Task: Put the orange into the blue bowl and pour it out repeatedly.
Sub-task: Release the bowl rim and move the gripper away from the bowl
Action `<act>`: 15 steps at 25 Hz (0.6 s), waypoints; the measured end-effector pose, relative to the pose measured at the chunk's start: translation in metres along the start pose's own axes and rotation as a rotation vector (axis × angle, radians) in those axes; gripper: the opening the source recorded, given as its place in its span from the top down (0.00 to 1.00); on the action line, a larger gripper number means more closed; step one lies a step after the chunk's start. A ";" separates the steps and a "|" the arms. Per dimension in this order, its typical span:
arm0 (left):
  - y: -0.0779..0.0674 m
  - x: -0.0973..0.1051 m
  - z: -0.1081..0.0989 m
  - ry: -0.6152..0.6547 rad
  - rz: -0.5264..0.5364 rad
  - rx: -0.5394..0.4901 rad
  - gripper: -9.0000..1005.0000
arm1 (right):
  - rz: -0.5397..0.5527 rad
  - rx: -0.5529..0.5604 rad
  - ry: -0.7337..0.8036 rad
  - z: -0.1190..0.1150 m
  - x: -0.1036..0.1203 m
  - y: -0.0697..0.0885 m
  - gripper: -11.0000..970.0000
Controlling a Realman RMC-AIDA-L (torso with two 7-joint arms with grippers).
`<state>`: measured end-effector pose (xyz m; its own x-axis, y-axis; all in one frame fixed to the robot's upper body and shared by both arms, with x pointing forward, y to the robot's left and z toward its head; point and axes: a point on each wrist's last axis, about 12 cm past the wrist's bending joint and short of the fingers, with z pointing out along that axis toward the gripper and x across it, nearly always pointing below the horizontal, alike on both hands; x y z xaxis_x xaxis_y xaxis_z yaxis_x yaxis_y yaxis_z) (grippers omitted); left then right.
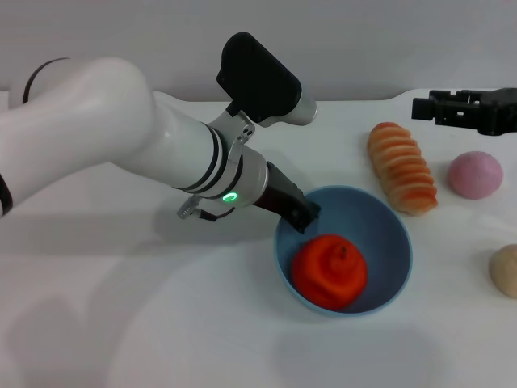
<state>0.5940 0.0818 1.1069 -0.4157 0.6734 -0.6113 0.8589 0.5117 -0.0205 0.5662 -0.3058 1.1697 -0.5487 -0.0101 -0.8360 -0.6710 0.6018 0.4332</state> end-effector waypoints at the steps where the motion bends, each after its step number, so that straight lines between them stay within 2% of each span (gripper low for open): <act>1: 0.000 0.000 0.000 0.001 0.002 0.000 0.98 | 0.006 0.000 0.001 0.000 0.001 -0.001 0.44; 12: -0.002 -0.008 -0.007 -0.054 0.013 -0.004 0.79 | 0.026 0.044 -0.017 -0.004 0.005 -0.008 0.44; 15: -0.003 -0.013 -0.017 -0.110 0.026 -0.025 0.63 | -0.003 0.080 -0.036 -0.008 0.009 -0.013 0.44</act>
<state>0.5918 0.0808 1.1283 -0.3564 0.6246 -0.6948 0.8610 0.5084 0.0154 0.5663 -0.3199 1.1594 -0.5273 0.0160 -0.8495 -0.6300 0.6635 0.4035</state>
